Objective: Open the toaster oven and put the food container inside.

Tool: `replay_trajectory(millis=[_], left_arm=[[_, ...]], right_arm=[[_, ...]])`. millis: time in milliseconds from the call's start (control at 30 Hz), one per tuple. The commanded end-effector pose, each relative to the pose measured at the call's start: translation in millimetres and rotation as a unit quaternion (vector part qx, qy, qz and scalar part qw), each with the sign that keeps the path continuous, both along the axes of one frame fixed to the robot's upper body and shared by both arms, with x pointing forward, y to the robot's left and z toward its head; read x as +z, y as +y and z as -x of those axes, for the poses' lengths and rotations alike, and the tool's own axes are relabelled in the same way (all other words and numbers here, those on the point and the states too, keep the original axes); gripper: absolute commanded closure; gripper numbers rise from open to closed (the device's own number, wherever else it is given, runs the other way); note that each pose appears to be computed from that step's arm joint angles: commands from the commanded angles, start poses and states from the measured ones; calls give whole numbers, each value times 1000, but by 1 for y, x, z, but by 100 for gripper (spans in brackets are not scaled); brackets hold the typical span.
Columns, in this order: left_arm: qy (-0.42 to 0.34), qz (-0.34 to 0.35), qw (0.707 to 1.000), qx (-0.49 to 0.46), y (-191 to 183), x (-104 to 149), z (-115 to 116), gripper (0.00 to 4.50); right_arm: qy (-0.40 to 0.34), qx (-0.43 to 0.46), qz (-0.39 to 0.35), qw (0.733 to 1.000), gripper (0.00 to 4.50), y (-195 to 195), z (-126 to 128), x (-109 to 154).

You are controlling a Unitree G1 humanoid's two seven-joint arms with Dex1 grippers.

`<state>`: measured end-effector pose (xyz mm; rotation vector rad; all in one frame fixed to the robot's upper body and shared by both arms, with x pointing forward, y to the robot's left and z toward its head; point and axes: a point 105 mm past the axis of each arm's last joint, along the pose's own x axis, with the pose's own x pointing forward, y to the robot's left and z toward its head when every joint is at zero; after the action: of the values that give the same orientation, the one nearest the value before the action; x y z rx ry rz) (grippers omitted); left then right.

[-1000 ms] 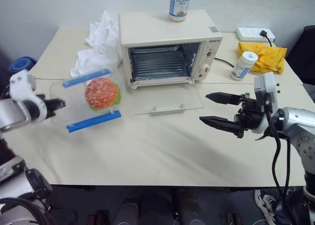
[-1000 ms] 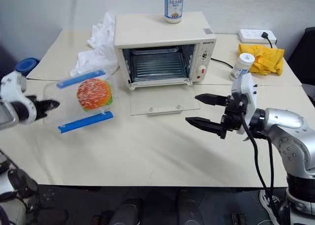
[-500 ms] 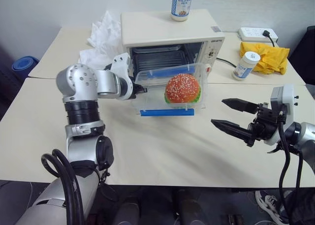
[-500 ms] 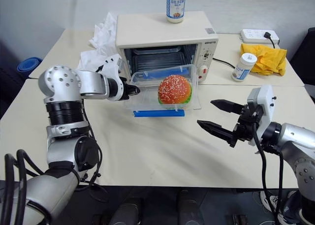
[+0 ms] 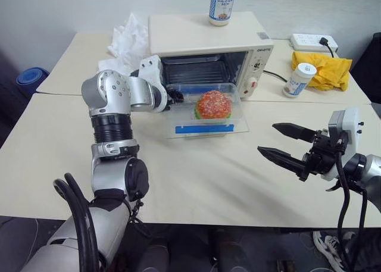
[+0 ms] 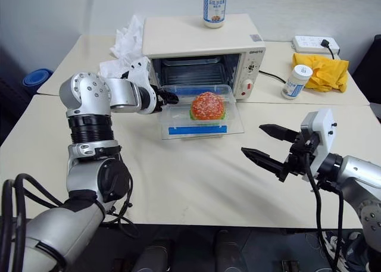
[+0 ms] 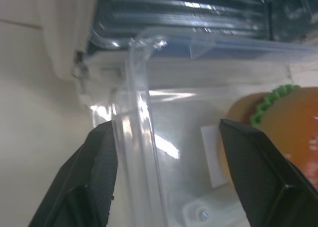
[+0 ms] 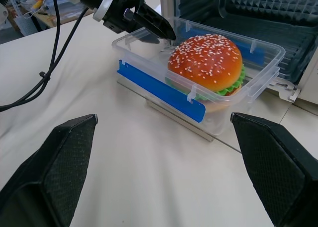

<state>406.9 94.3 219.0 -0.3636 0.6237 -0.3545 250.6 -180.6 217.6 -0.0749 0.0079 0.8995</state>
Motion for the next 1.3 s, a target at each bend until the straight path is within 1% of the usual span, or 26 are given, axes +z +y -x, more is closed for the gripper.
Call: replay_trajectory(millis=[33,133,200,233,300,367,433,500,567,600,633,733,767,833,900,967,1033,1100,1167,1200,1300], left_arm=[[-70,40,996,-30,19,23,16,136],[-127,58,988,-61,38,34,34,136],[-196,91,972,-91,50,51,46,136],[-233,112,959,-115,54,61,54,154],[-277,127,938,-167,59,69,69,197],[-299,117,909,-267,52,61,97,253],[-291,108,890,-334,46,45,115,311],[-277,85,882,-371,42,30,121,374],[-265,69,873,-403,35,21,126,432],[-267,56,867,-417,30,17,127,450],[-265,40,859,-436,21,8,129,450],[-272,-12,856,-440,2,-12,117,450],[-273,-30,859,-432,-2,-18,111,450],[-269,-71,862,-424,-6,-32,102,450],[-260,-108,878,-386,-5,-43,84,450],[-260,-117,888,-360,-6,-47,72,450],[-272,-120,893,-339,-9,-44,64,450],[-286,-127,902,-298,-8,-40,49,450],[-306,-147,914,-223,0,-31,25,450],[-313,-142,919,-194,3,-26,16,450],[-325,-127,927,-136,8,-15,2,450]], right_arm=[[-11,23,0,1000,0,11,6,5],[-1,32,-5,999,0,15,5,3],[9,37,-6,999,0,19,4,-2],[14,42,-7,999,0,21,3,-4],[22,49,-16,998,0,24,2,-6],[34,49,-28,998,38,27,-3,-10],[42,56,-20,997,86,32,-5,-17],[47,56,-16,997,156,36,-8,-23],[48,54,-16,997,218,39,-13,-25],[49,53,-15,997,252,40,-15,-27],[47,50,-13,998,291,44,-21,-28],[25,2,6,1000,394,49,-47,-32],[20,-17,11,1000,422,48,-56,-34],[14,-43,14,999,422,49,-71,-36],[10,-50,9,999,422,54,-81,-35],[3,-59,9,998,422,58,-92,-35],[-5,-68,10,998,422,60,-100,-34],[-14,-79,6,997,422,61,-109,-31],[-25,-108,-17,994,422,61,-125,-23],[-27,-125,-30,991,422,60,-134,-20],[-38,-161,-56,985,422,61,-152,-14]])
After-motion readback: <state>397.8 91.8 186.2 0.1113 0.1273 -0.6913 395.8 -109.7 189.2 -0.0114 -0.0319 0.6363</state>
